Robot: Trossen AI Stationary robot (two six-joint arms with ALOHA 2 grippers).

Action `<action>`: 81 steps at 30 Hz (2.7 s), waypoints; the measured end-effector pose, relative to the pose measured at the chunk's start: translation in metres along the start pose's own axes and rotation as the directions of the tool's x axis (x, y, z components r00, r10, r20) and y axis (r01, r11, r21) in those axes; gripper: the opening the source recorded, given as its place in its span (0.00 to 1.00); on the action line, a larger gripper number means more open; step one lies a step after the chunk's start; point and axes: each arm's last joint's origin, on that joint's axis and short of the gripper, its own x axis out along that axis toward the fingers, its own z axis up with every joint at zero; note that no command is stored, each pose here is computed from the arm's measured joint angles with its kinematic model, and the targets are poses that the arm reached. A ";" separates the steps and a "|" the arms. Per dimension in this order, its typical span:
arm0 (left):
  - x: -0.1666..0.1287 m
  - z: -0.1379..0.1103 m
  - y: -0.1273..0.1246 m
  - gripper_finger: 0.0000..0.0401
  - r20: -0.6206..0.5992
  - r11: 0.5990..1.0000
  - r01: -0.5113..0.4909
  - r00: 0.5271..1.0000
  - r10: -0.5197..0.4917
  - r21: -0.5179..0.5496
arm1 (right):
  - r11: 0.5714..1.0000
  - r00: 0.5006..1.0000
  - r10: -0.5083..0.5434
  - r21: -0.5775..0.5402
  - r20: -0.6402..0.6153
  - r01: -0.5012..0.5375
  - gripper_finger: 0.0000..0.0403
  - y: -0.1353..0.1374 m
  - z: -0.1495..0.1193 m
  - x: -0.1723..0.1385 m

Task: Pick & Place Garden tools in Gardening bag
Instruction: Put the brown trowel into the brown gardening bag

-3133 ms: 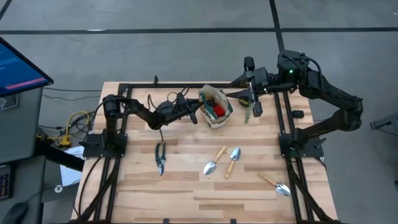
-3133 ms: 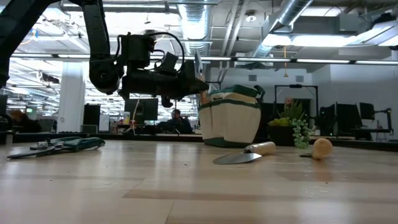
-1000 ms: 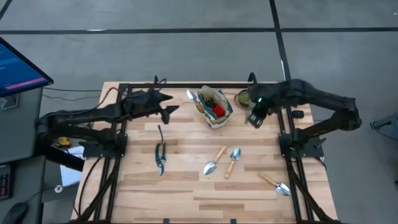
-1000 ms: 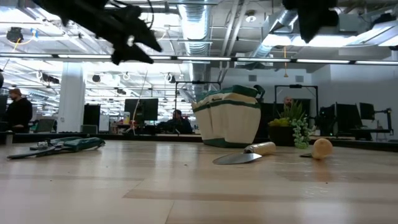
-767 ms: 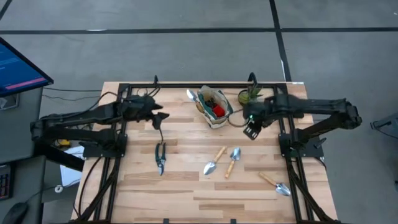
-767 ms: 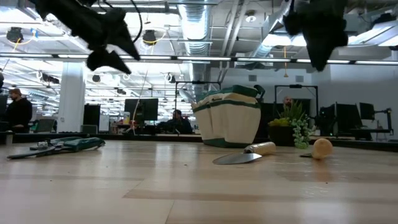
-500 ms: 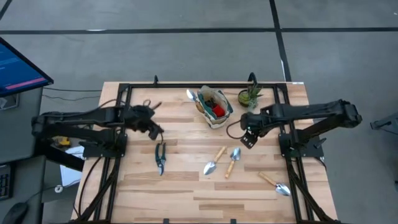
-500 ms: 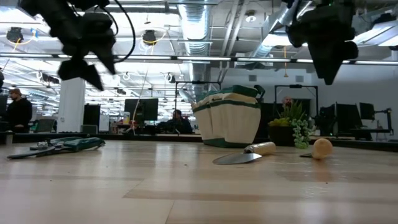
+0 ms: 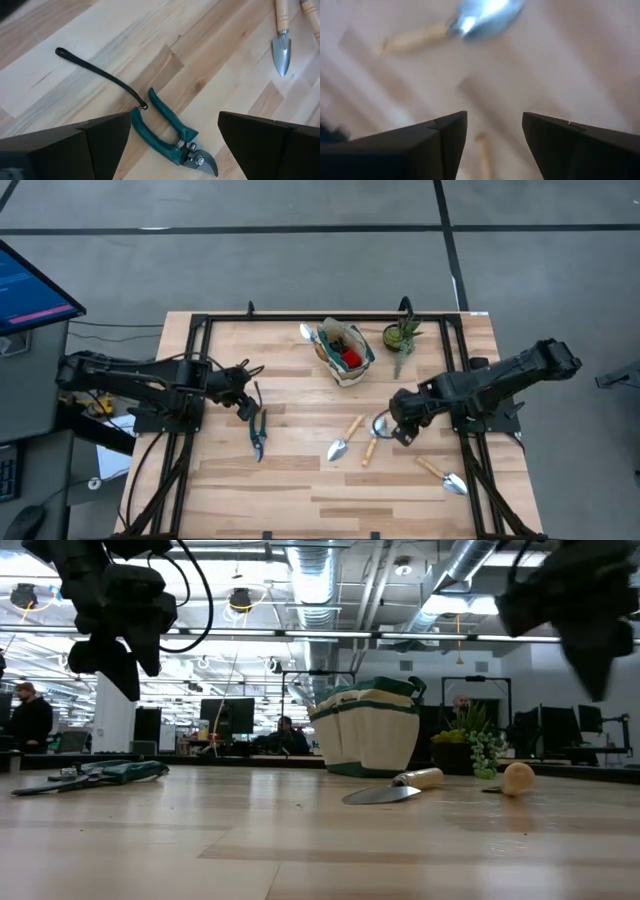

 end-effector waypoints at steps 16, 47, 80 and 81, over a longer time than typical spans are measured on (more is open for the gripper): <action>0.000 0.000 0.000 0.73 0.001 1.000 -0.002 1.000 0.002 0.011 | 0.998 0.990 0.041 -0.042 -0.133 -0.047 0.48 0.020 -0.074 0.031; 0.000 0.000 0.000 0.73 0.003 1.000 -0.003 1.000 0.003 0.010 | 0.991 0.965 -0.125 -0.075 -0.230 0.110 0.14 0.013 -0.086 0.101; 0.000 0.000 0.000 0.73 0.004 1.000 -0.004 1.000 0.004 0.010 | 0.943 0.569 -0.150 -0.056 0.809 0.328 0.14 -0.092 0.124 -0.108; 0.000 0.000 0.000 0.73 0.004 1.000 -0.004 1.000 0.004 0.010 | 0.941 0.579 -0.151 -0.063 0.801 0.332 0.14 -0.094 0.127 -0.104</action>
